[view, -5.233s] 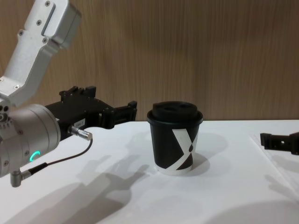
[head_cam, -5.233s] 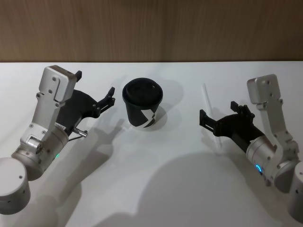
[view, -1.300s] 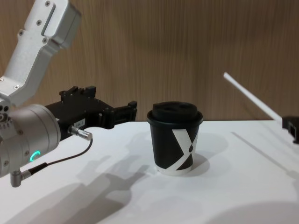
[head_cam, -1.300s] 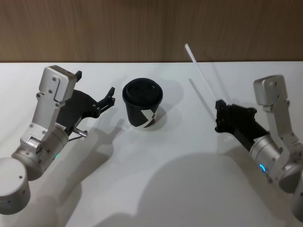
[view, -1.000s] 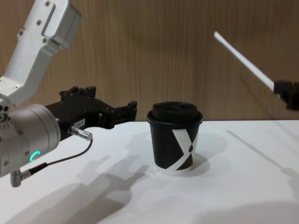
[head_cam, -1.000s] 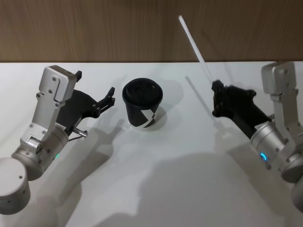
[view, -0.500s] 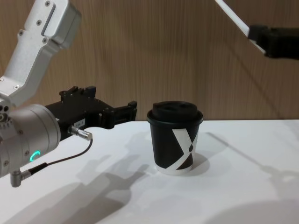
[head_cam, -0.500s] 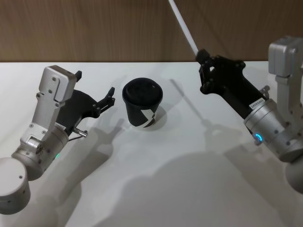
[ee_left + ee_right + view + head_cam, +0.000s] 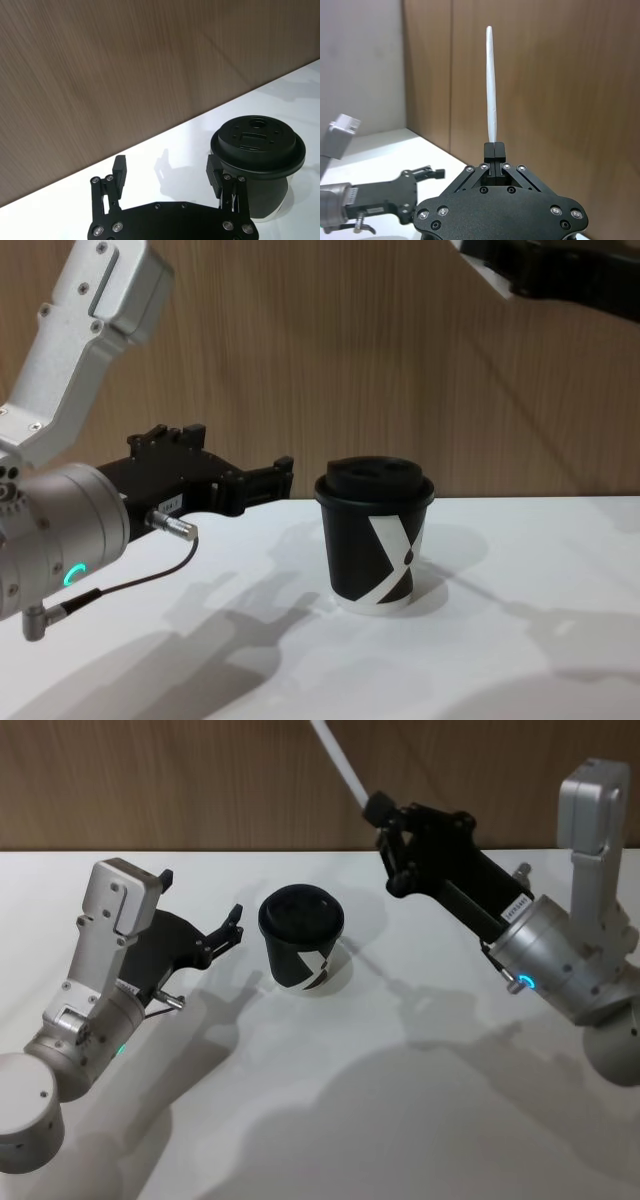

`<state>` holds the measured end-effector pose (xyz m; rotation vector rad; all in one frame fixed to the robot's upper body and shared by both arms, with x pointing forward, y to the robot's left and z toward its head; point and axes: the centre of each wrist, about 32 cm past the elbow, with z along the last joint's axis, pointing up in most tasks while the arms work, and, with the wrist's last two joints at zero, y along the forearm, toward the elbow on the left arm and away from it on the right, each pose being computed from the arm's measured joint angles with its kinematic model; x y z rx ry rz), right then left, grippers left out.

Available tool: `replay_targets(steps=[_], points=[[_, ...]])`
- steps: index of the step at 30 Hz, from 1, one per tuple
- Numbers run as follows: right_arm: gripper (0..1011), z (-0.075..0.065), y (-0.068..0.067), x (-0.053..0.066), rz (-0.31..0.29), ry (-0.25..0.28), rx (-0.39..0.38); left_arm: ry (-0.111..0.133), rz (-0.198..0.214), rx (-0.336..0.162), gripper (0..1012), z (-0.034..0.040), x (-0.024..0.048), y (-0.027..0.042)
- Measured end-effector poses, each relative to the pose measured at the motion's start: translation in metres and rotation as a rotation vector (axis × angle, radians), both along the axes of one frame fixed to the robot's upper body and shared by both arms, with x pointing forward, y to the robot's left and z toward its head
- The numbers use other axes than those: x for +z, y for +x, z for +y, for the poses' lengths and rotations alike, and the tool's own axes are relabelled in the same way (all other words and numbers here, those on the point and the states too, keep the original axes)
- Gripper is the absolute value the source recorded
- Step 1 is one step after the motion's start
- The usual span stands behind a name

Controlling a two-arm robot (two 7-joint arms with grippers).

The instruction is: Pick up the straw with one hand, pass it to the other hand, and insert it into the cup.

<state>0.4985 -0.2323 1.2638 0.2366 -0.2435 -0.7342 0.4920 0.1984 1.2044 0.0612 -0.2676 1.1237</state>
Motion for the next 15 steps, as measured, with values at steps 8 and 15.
replay_targets(steps=[8, 15], points=[[0, 0.005, 0.013, 0.007, -0.009, 0.001, 0.124, 0.000, 0.000, 0.000, 1003, 0.0000, 0.0000, 0.0000], [0, 0.010, 0.027, 0.011, 0.006, 0.002, 0.235, 0.000, 0.000, 0.000, 1003, 0.0000, 0.0000, 0.0000]])
